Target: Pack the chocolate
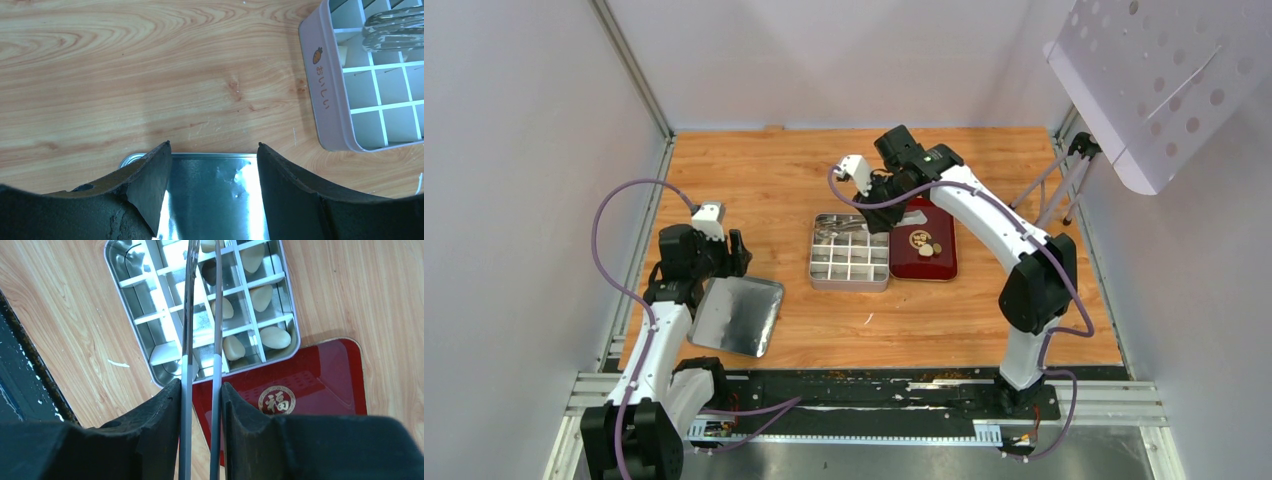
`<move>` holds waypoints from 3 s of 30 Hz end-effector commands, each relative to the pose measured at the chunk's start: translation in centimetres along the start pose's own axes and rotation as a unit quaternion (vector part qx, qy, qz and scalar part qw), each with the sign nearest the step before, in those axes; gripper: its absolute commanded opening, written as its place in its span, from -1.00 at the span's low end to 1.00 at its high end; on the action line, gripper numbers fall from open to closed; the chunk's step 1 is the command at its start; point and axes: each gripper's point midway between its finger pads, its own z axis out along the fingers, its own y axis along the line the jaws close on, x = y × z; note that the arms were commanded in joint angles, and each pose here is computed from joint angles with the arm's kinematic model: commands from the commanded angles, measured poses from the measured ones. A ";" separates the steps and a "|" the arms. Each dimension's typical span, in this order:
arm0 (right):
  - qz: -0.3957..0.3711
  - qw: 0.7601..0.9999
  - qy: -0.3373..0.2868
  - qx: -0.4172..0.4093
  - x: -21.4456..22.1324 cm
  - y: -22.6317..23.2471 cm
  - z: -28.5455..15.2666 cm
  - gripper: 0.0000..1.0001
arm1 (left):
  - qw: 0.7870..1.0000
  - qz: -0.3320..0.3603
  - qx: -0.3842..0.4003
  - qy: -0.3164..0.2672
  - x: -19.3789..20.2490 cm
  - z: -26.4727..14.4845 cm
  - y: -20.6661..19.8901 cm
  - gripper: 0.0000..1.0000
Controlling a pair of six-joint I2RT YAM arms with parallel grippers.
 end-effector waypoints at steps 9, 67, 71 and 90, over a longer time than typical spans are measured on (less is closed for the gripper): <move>0.070 0.989 -0.024 0.130 7.9 -3.0 -12.2 -0.46 | 1.000 0.000 -0.002 0.000 0.1 0.2 0.3 0.43; 0.102 0.982 0.034 0.158 12.8 -5.5 -12.8 -0.66 | 1.000 -0.007 0.003 0.002 0.2 0.6 0.2 0.43; 0.102 0.983 0.030 0.152 12.8 -4.8 -13.0 -0.65 | 1.000 -0.008 0.005 0.002 0.1 0.7 0.2 0.43; 0.104 0.983 0.090 0.119 15.9 -4.6 -9.5 -0.30 | 1.000 -0.003 -0.001 0.001 0.2 0.4 0.3 0.43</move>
